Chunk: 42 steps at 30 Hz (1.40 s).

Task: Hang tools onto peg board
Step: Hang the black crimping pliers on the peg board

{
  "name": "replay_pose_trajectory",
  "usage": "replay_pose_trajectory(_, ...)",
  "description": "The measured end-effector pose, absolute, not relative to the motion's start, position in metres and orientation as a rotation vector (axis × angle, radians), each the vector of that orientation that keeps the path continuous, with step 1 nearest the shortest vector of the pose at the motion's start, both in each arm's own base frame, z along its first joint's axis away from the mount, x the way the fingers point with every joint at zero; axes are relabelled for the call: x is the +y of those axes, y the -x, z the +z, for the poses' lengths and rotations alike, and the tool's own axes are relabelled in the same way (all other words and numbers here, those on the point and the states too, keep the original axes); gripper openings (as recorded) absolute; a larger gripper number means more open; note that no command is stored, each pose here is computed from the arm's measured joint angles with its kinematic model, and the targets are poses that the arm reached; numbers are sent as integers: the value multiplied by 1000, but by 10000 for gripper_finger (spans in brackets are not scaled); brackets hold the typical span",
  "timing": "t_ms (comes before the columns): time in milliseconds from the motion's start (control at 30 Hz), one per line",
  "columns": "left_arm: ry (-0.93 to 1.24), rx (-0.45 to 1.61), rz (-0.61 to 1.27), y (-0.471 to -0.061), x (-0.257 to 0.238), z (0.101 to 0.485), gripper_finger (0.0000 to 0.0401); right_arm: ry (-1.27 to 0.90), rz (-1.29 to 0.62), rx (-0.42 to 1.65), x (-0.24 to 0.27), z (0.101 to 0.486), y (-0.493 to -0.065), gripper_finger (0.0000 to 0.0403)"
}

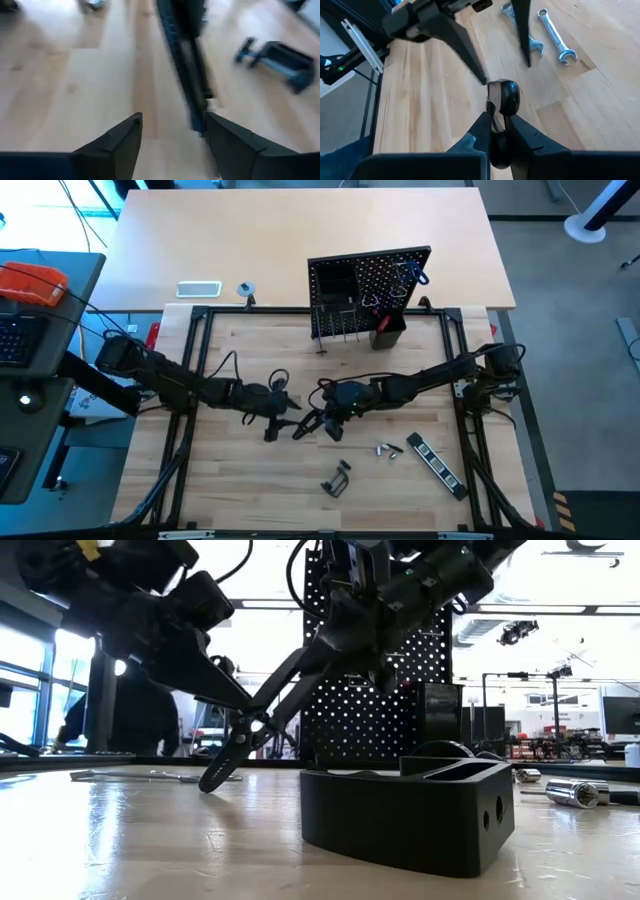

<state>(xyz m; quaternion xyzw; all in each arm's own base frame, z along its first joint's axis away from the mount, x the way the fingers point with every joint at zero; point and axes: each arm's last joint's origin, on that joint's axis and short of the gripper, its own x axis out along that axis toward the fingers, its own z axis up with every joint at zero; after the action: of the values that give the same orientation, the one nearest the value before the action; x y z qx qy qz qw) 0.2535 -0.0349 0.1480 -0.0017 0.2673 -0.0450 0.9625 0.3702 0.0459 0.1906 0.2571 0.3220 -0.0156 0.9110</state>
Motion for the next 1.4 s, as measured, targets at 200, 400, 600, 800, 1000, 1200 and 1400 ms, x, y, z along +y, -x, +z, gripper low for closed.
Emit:
replay_pose_trajectory(200,112,552,-209,-255,-23,148,213,-504,-25,671,46,190,-370,25)
replay_pose_trajectory(400,184,559,-263,-255,-14,148,213,-473,-10,667,46,193,-368,25)
replay_pose_trajectory(600,206,574,-226,-260,-9,136,213,-444,-6,647,45,198,-367,25)
replay_pose_trajectory(800,264,512,-322,-273,-12,119,213,-442,-13,646,45,198,-367,25)
replay_pose_trajectory(1000,318,565,-389,-286,-18,96,197,-426,-18,644,45,198,-367,24)
replay_pose_trajectory(1200,312,559,-416,-291,-24,89,159,-418,-25,650,45,197,-366,24)
replay_pose_trajectory(1400,304,559,-417,-291,-24,89,107,-409,-26,660,46,197,-366,24)
